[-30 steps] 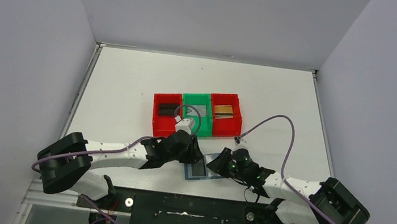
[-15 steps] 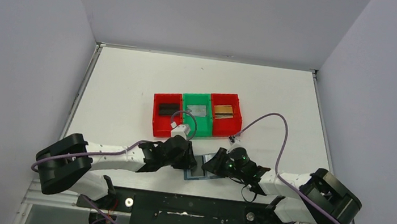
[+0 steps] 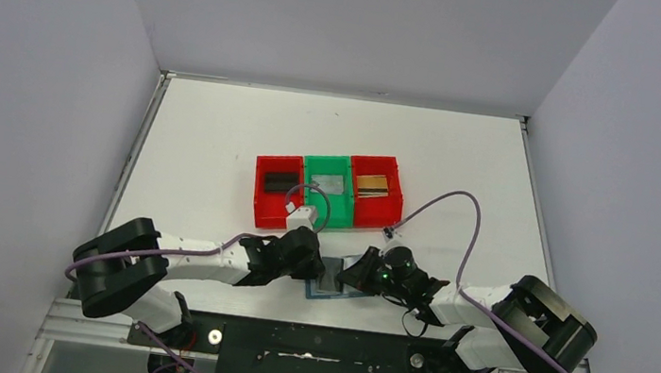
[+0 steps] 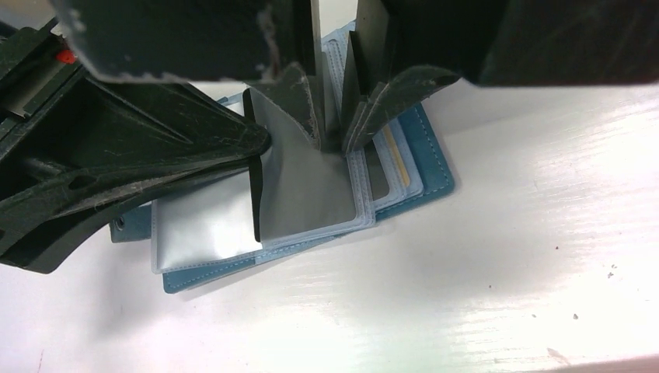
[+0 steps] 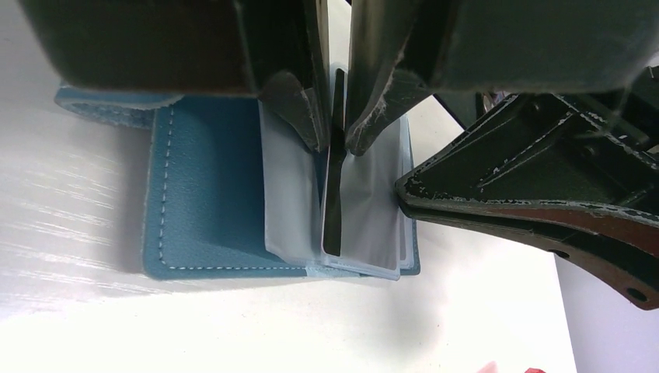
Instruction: Take the credit cards out of the card holder
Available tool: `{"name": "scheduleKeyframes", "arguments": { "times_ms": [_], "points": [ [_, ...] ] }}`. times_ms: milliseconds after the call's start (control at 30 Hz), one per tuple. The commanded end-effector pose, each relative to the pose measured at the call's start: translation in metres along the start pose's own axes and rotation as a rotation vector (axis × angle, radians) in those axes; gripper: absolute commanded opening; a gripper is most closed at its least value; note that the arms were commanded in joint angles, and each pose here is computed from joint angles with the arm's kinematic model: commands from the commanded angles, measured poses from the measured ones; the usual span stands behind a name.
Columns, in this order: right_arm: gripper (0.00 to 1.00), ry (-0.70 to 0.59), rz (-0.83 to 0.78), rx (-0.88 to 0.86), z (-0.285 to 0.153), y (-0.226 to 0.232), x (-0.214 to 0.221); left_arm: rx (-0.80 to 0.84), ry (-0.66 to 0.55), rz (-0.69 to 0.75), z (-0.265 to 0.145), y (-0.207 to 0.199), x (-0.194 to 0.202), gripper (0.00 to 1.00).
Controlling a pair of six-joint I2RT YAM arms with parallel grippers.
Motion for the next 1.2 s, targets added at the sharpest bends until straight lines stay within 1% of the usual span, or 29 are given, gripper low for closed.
{"name": "scheduleKeyframes", "arguments": {
  "times_ms": [0, 133, 167, 233, 333, 400, 467, 533, 667, 733, 867, 967, 1167],
  "points": [
    [0.11, -0.053, 0.004, -0.059, -0.001, 0.010, -0.007, -0.160, 0.056, 0.043, 0.004, 0.025, 0.016, 0.14],
    [0.11, -0.070, 0.029, -0.084, -0.004, 0.012, -0.008, -0.182, 0.065, 0.060, 0.005, 0.029, 0.018, 0.11],
    [0.10, -0.075, 0.038, -0.088, -0.005, 0.012, -0.008, -0.185, 0.064, 0.062, 0.004, 0.029, 0.018, 0.10],
    [0.03, -0.092, 0.050, -0.097, -0.008, 0.012, -0.009, -0.193, 0.061, 0.065, 0.004, 0.030, 0.018, 0.08],
    [0.00, -0.099, 0.051, -0.093, -0.011, 0.012, -0.011, -0.198, 0.058, 0.069, 0.003, 0.032, 0.018, 0.02],
    [0.00, -0.102, 0.056, -0.072, -0.012, 0.010, -0.011, -0.200, 0.057, 0.073, 0.003, 0.032, 0.018, 0.00],
    [0.03, -0.105, 0.060, -0.066, -0.014, 0.009, -0.012, -0.204, 0.059, 0.082, 0.002, 0.033, 0.019, 0.00],
    [0.04, -0.103, 0.061, -0.065, -0.016, 0.009, -0.012, -0.214, 0.061, 0.090, 0.003, 0.034, 0.019, 0.00],
    [0.15, -0.092, 0.060, -0.086, -0.018, 0.008, -0.010, -0.223, 0.062, 0.106, 0.004, 0.033, 0.019, 0.00],
    [0.16, -0.094, 0.064, -0.103, -0.017, 0.010, -0.010, -0.212, 0.064, 0.113, 0.003, 0.031, 0.020, 0.00],
    [0.05, -0.092, 0.082, -0.113, -0.014, 0.009, -0.009, -0.211, 0.063, 0.117, 0.003, 0.031, 0.020, 0.00],
    [0.00, -0.108, 0.095, -0.091, -0.015, 0.005, -0.007, -0.219, 0.060, 0.117, 0.003, 0.032, 0.020, 0.00],
    [0.00, -0.128, 0.075, -0.008, -0.025, -0.003, -0.007, -0.228, 0.045, 0.115, 0.000, 0.035, 0.020, 0.00]
  ]
}}
Point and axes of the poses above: each gripper's point midway between its finger pads, its own z axis out along the fingers, its own y axis along the line the jaws close on, x = y × z, the point moved 10 cm from there along -z, back along the fingers, and after that the axes turned 12 degrees about -z, right-handed, at the moved point
